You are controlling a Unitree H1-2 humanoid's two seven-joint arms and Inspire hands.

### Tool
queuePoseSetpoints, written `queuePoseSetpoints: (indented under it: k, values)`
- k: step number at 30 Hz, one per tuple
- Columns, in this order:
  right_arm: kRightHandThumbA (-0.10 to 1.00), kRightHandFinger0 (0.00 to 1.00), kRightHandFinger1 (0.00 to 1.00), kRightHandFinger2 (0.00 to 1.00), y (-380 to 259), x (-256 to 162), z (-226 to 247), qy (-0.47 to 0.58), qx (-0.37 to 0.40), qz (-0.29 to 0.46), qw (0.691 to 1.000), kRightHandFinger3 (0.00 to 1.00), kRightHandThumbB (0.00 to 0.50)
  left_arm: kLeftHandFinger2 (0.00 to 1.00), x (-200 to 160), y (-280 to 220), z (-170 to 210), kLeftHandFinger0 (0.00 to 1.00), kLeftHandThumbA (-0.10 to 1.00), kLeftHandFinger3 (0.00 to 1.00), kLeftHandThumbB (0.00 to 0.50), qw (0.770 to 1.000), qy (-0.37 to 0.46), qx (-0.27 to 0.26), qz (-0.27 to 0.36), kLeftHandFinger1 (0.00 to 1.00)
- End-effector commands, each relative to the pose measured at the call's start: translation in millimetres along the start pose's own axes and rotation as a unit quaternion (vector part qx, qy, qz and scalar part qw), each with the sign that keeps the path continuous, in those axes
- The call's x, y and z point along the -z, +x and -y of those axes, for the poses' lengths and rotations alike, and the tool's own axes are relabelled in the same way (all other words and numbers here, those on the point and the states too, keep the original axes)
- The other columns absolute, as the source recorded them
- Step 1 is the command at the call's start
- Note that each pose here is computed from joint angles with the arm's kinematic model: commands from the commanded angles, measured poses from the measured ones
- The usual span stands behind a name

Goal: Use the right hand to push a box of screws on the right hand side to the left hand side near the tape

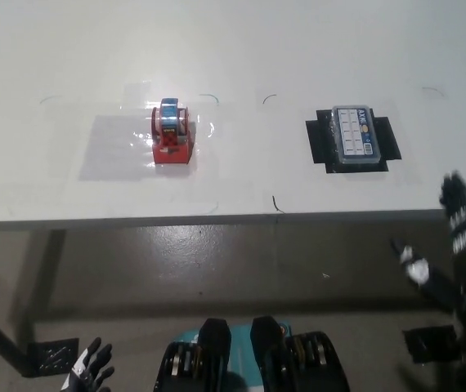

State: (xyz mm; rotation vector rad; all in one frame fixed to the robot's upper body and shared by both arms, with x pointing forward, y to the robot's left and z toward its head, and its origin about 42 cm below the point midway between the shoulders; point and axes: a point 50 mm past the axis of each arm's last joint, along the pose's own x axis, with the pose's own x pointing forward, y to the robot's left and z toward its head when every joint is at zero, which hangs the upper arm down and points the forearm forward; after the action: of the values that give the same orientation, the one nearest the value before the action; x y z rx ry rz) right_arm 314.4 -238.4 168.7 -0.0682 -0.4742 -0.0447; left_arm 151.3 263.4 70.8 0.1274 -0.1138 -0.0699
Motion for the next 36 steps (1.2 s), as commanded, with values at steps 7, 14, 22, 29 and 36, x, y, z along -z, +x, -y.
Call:
queuePoseSetpoints:
  k: [7, 14, 22, 29, 36]
  values:
    - [0.74, 1.0, 1.0, 1.0, 103.9, 21.2, 5.3, 0.001, 0.042, -0.035, 0.998, 1.0, 0.067, 1.0, -19.0, 0.8, 0.7, 1.0, 0.78, 1.0, 0.214, 1.0, -0.014, 0.014, 0.023, 1.0]
    - [0.65, 1.0, 1.0, 1.0, 160.6, 55.5, -4.6, 0.002, 0.038, -0.083, 0.996, 1.0, 0.047, 1.0, -18.2, -1.5, 1.3, 1.0, 0.77, 1.0, 0.216, 0.999, -0.018, 0.017, 0.024, 1.0]
    - [0.74, 1.0, 1.0, 1.0, 201.2, 75.7, -15.2, -0.002, 0.041, -0.142, 0.989, 1.0, 0.06, 1.0, -19.2, -4.8, 0.0, 1.0, 0.76, 1.0, 0.232, 0.999, -0.022, 0.016, 0.022, 1.0]
    - [0.78, 1.0, 1.0, 1.0, 218.8, 77.4, -20.2, -0.014, 0.041, -0.172, 0.984, 1.0, 0.031, 1.0, -20.8, -4.5, 3.7, 1.0, 0.77, 1.0, 0.239, 0.999, -0.029, 0.023, 0.025, 1.0]
    - [0.78, 1.0, 1.0, 1.0, 221.4, 78.9, -31.5, 0.007, 0.041, -0.187, 0.982, 1.0, 0.007, 1.0, -21.1, -3.6, 1.1, 1.0, 0.76, 1.0, 0.238, 0.999, -0.029, 0.025, 0.025, 1.0]
